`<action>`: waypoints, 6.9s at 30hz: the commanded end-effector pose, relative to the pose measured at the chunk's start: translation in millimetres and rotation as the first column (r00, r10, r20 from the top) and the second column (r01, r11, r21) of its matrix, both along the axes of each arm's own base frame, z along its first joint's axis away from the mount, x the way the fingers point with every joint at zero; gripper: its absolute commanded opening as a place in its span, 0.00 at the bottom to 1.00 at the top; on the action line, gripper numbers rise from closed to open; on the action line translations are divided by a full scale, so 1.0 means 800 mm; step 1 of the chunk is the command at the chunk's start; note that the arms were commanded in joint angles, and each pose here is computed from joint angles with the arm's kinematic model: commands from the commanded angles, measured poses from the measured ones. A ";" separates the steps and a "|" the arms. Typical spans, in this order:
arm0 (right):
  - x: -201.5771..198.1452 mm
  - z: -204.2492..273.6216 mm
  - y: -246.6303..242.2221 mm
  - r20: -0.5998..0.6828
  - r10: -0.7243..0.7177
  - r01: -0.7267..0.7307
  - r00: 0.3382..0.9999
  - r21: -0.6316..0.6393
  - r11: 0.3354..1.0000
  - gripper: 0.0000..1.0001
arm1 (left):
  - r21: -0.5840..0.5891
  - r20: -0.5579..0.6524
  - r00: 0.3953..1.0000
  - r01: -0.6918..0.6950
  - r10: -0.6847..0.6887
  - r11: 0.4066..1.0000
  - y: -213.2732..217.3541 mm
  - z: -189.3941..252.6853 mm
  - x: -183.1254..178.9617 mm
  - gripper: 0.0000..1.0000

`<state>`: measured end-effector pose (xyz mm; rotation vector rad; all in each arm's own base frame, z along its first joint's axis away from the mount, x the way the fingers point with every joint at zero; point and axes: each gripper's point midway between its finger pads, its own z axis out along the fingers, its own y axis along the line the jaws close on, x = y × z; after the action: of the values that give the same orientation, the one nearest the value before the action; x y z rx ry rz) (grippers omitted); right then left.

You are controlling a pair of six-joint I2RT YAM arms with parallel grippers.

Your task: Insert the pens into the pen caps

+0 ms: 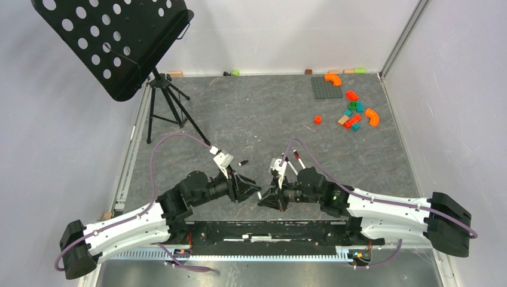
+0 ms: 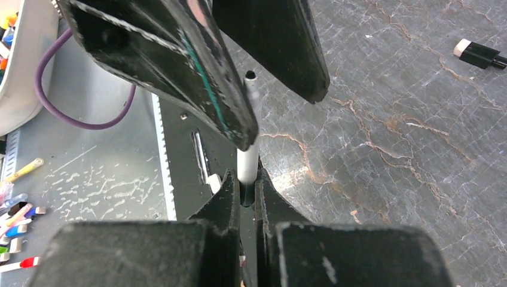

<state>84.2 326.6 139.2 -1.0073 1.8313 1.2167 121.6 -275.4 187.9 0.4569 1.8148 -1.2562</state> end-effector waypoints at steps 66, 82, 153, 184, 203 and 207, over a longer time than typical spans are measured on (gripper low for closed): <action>0.006 0.115 0.018 0.086 -0.048 0.015 0.995 0.348 0.937 0.39 | -0.343 0.054 0.998 0.029 -0.010 0.939 0.011 0.075 -0.017 0.02; 0.005 0.125 0.018 0.107 -0.045 0.002 0.993 0.367 0.930 0.37 | -0.342 0.052 0.999 0.028 -0.011 0.939 0.010 0.075 -0.016 0.02; 0.075 0.020 -0.078 0.135 -0.449 0.448 0.883 0.044 0.893 0.00 | 0.541 -0.145 0.558 -0.647 0.817 0.538 0.093 -0.078 0.128 1.00; 0.077 0.001 -0.098 0.145 -0.487 0.490 0.861 0.018 0.872 0.00 | 0.847 -0.140 0.462 -0.403 0.876 0.348 0.071 -0.206 0.206 0.77; 0.074 0.008 -0.092 0.142 -0.463 0.465 0.875 0.017 0.885 0.00 | 0.765 -0.190 0.819 -0.222 0.541 0.605 0.026 -0.212 0.195 0.49; 0.075 0.013 -0.097 0.162 -0.464 0.470 0.871 0.004 0.883 0.00 | 0.741 -0.159 0.913 -0.140 0.374 0.657 0.014 -0.196 0.179 0.51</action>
<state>143.0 246.2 128.0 -0.6045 1.8736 0.7735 279.9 -240.6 21.2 0.0663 2.5876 -0.1977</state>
